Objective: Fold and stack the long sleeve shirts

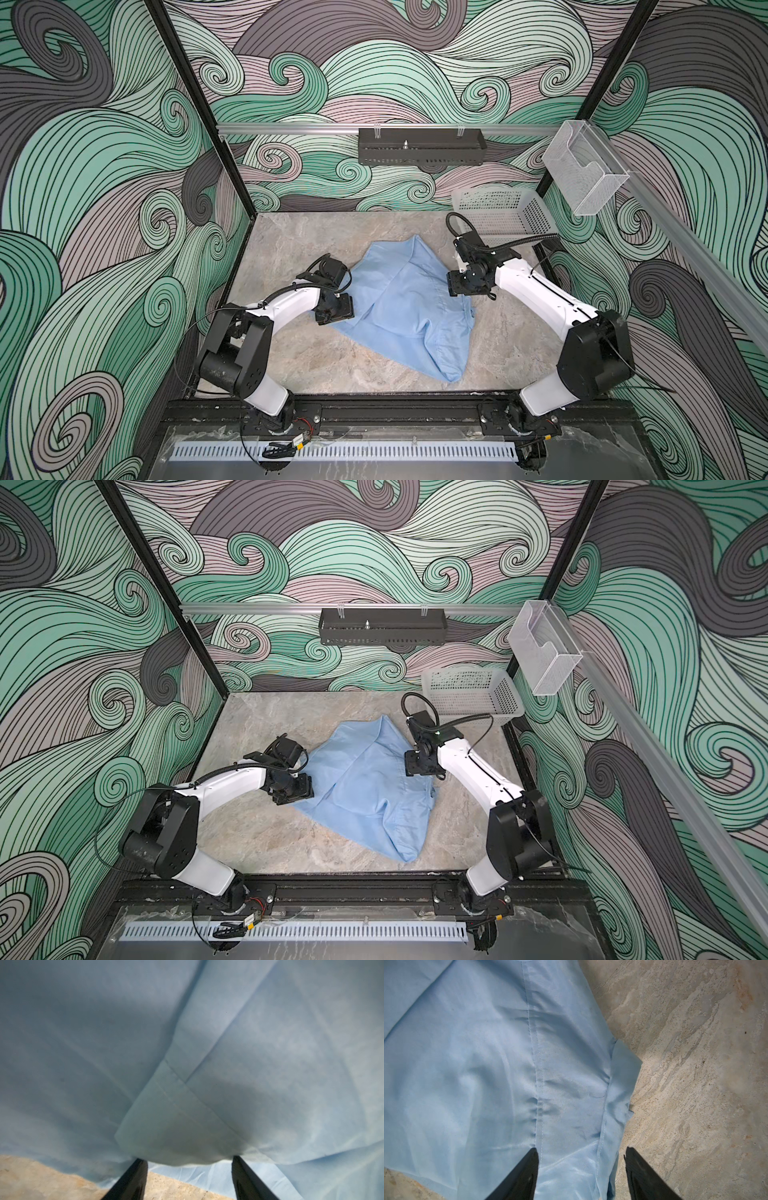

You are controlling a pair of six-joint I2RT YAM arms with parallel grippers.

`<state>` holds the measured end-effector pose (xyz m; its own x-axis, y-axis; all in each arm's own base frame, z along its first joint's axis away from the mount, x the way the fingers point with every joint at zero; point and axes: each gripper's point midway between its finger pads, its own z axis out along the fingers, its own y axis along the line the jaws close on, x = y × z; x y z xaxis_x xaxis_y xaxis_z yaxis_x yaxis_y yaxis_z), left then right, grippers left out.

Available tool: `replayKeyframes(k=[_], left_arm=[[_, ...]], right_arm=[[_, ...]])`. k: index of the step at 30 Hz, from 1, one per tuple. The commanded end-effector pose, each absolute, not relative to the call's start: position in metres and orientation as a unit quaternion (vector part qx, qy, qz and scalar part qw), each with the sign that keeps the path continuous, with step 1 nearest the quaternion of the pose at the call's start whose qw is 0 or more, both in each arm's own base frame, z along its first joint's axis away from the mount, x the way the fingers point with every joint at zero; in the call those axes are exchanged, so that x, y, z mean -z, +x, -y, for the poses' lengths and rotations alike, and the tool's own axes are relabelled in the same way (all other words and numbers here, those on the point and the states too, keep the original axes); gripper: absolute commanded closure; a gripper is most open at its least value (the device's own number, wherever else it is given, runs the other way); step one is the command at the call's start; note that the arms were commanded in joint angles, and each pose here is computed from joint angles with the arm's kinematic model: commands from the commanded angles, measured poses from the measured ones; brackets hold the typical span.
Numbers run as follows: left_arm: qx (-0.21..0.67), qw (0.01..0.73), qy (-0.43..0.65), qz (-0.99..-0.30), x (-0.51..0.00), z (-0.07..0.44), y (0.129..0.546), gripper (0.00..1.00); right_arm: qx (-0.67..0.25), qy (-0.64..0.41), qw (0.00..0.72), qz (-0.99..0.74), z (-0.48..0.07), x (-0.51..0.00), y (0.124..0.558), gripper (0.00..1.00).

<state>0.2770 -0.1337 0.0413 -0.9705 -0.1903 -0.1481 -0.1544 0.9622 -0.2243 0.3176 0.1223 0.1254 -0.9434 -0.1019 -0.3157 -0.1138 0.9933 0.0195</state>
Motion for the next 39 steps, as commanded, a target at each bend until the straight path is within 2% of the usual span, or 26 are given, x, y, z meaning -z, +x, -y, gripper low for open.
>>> replayKeyframes(k=[1, 5, 11, 14, 18, 21, 24, 28, 30, 35, 36, 37, 39], left_arm=[[0.111, 0.114, -0.11, -0.981, -0.044, 0.133, 0.285, 0.38], [0.129, 0.15, -0.124, -0.972, -0.05, 0.139, 0.303, 0.58], [0.11, 0.189, -0.128, -0.967, -0.068, 0.132, 0.32, 0.82], [0.114, 0.211, -0.122, -0.963, -0.083, 0.132, 0.326, 1.0], [0.143, 0.25, -0.1, -0.953, -0.128, 0.141, 0.339, 1.0], [0.193, 0.325, -0.058, -0.924, -0.199, 0.158, 0.359, 1.0], [0.208, 0.416, -0.036, -0.885, -0.272, 0.166, 0.393, 1.0], [0.185, 0.454, -0.007, -0.871, -0.32, 0.177, 0.46, 1.0], [0.187, 0.462, -0.012, -0.867, -0.324, 0.18, 0.497, 1.0], [0.18, 0.445, -0.021, -0.877, -0.295, 0.185, 0.578, 1.0], [0.174, 0.437, -0.021, -0.883, -0.284, 0.187, 0.59, 0.89], [0.173, 0.428, -0.02, -0.887, -0.279, 0.189, 0.597, 0.72], [0.173, 0.415, -0.02, -0.893, -0.276, 0.191, 0.599, 0.56]], right_arm=[[-0.025, -0.053, 0.153, -0.986, -0.123, -0.128, 0.307, 0.32], [-0.028, -0.057, 0.155, -0.986, -0.123, -0.129, 0.306, 0.32], [-0.038, -0.06, 0.163, -0.984, -0.124, -0.136, 0.302, 0.33], [-0.043, -0.061, 0.164, -0.984, -0.126, -0.137, 0.3, 0.33], [-0.05, -0.064, 0.159, -0.984, -0.128, -0.136, 0.297, 0.33], [-0.056, -0.068, 0.155, -0.984, -0.131, -0.131, 0.294, 0.34], [-0.061, -0.071, 0.142, -0.985, -0.134, -0.122, 0.29, 0.34], [-0.074, -0.072, 0.134, -0.986, -0.14, -0.115, 0.284, 0.34], [-0.08, -0.073, 0.133, -0.985, -0.142, -0.115, 0.28, 0.34], [-0.089, -0.071, 0.138, -0.984, -0.142, -0.119, 0.27, 0.34], [-0.09, -0.071, 0.14, -0.984, -0.141, -0.12, 0.269, 0.34], [-0.09, -0.07, 0.139, -0.984, -0.14, -0.12, 0.267, 0.34], [-0.092, -0.071, 0.138, -0.984, -0.139, -0.12, 0.264, 0.33]])
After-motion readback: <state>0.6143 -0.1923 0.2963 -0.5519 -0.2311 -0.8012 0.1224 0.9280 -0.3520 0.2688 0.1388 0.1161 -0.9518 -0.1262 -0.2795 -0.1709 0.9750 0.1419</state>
